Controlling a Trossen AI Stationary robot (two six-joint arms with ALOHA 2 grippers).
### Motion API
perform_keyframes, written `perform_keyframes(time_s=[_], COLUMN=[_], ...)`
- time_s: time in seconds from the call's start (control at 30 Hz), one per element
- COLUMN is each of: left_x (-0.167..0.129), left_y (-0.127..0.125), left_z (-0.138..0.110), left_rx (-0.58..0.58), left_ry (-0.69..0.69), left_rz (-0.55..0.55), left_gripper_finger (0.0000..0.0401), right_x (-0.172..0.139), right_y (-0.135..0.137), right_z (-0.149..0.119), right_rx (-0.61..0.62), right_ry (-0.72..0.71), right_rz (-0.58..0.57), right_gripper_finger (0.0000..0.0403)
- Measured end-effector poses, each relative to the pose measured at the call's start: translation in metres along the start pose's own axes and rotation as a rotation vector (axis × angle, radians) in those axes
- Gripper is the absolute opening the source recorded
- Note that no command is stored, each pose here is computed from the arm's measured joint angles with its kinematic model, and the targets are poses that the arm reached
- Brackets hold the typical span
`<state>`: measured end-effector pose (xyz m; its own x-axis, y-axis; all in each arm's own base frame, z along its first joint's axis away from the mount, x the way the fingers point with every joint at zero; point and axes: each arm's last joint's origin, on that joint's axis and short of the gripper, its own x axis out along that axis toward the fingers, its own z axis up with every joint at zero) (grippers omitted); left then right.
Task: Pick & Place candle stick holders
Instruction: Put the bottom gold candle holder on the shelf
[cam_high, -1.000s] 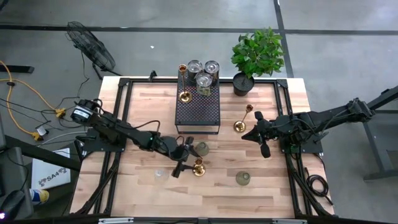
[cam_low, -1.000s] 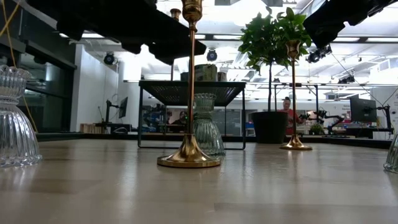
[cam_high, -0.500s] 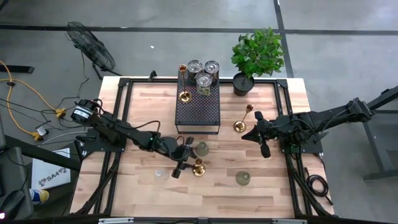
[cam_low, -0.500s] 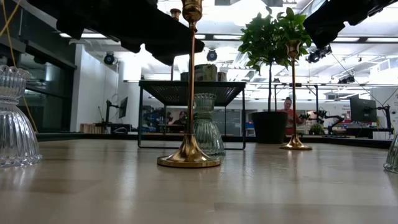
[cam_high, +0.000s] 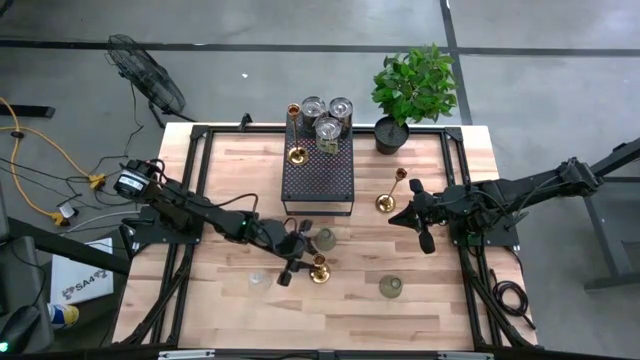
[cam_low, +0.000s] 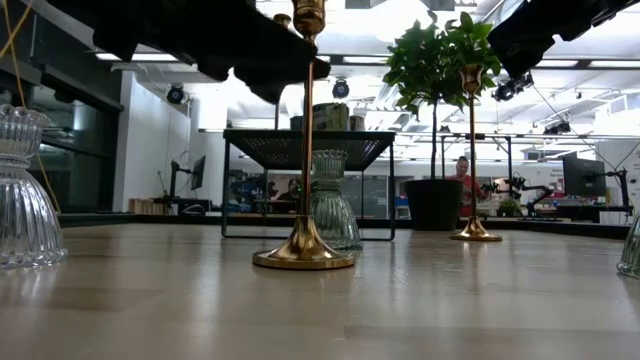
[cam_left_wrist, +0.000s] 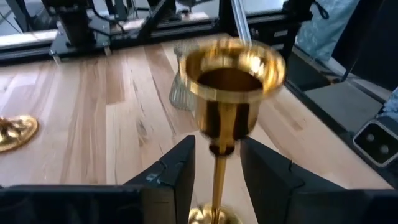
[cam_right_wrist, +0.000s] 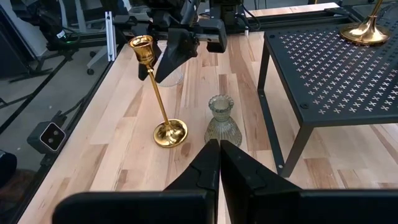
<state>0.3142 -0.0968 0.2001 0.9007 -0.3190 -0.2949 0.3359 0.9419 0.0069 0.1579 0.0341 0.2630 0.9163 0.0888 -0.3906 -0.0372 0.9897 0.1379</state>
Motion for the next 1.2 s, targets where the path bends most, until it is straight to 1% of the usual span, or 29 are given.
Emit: perform_keyframes(time_s=[0.13,0.33,0.43,0.57,0.83,0.9,0.97,1.07,1.13,1.2], left_x=[0.001,0.001,0.001,0.001,0.001,0.001,0.001,0.001,-0.001,-0.006], left_y=[0.0,0.0,0.0,0.0,0.0,0.0,0.0,0.001,0.002,0.004], left_z=[0.003,-0.002,-0.002,-0.002,-0.002,-0.002,-0.001,0.008,0.022,0.035], left_rx=[0.0,-0.027,-0.028,-0.028,-0.028,-0.032,-0.044,-0.083,-0.114,-0.15], left_ry=[-0.009,0.042,0.045,0.045,0.043,0.042,0.041,0.02,-0.014,-0.024], left_rz=[0.002,0.001,0.002,0.007,0.0,0.0,0.006,0.034,0.062,0.112], left_gripper_finger=[0.0122,0.0122,0.0119,0.0094,0.0017,0.001,0.0012,0.0011,0.0007,0.0006], right_x=[0.0,0.0,0.0,0.0,0.0,0.0,0.0,0.0,0.0,0.0], right_y=[0.0,0.0,0.0,0.0,0.0,0.0,0.0,0.0,0.0,0.0], right_z=[0.0,0.0,0.0,0.0,0.0,0.0,0.0,0.0,0.0,0.0], right_rx=[0.0,0.0,0.0,0.0,0.0,0.0,0.0,0.0,0.0,0.0], right_ry=[0.0,0.0,0.0,0.0,0.0,0.0,0.0,0.0,0.0,0.0], right_rz=[0.0,0.0,0.0,0.0,0.0,0.0,0.0,0.0,0.0,0.0], right_gripper_finger=[0.0004,0.0004,0.0004,0.0004,0.0004,0.0004,0.0004,0.0004,0.0004,0.0004])
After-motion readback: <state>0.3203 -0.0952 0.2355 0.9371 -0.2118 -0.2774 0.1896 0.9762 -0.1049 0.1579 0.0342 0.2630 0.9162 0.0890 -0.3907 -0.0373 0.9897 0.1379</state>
